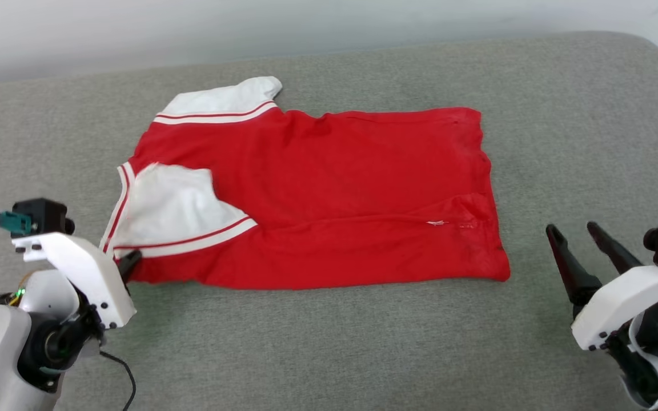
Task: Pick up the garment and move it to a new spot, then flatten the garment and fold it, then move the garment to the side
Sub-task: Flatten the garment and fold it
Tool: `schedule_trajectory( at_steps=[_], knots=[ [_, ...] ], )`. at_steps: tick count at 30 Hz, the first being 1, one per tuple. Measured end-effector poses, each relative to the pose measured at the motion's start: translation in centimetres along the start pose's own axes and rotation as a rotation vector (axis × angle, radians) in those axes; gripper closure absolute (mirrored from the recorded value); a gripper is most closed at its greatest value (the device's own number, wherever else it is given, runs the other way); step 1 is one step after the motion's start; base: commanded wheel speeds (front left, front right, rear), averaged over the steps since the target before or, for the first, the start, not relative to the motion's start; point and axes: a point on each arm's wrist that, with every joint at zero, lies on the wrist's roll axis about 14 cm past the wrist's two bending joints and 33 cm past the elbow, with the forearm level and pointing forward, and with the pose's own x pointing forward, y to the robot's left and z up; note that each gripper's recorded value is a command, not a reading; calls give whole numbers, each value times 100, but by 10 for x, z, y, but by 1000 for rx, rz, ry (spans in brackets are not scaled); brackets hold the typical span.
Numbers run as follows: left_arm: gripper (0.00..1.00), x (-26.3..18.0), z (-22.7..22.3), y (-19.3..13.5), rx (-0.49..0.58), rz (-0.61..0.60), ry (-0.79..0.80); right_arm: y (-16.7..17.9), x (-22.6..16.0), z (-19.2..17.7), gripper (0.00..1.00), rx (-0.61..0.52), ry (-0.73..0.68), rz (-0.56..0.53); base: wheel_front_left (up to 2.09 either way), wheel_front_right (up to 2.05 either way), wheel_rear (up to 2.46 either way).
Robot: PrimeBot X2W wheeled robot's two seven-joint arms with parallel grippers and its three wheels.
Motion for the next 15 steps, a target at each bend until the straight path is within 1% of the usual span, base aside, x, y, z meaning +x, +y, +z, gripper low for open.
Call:
schedule_trajectory(
  at_steps=[4,8,11,15],
  knots=[
    [100,-9,20,-8,32,-13,-81,-5,8,-26,0,9,201,16,0,0,0],
    [100,-9,29,-15,55,-23,-119,6,17,-58,0,13,403,63,0,0,0],
    [100,-4,31,-19,55,-31,-132,16,27,-72,0,8,494,98,0,0,0],
    [100,2,28,-16,49,-24,-134,28,40,-90,0,17,579,133,0,0,0]
  ],
)
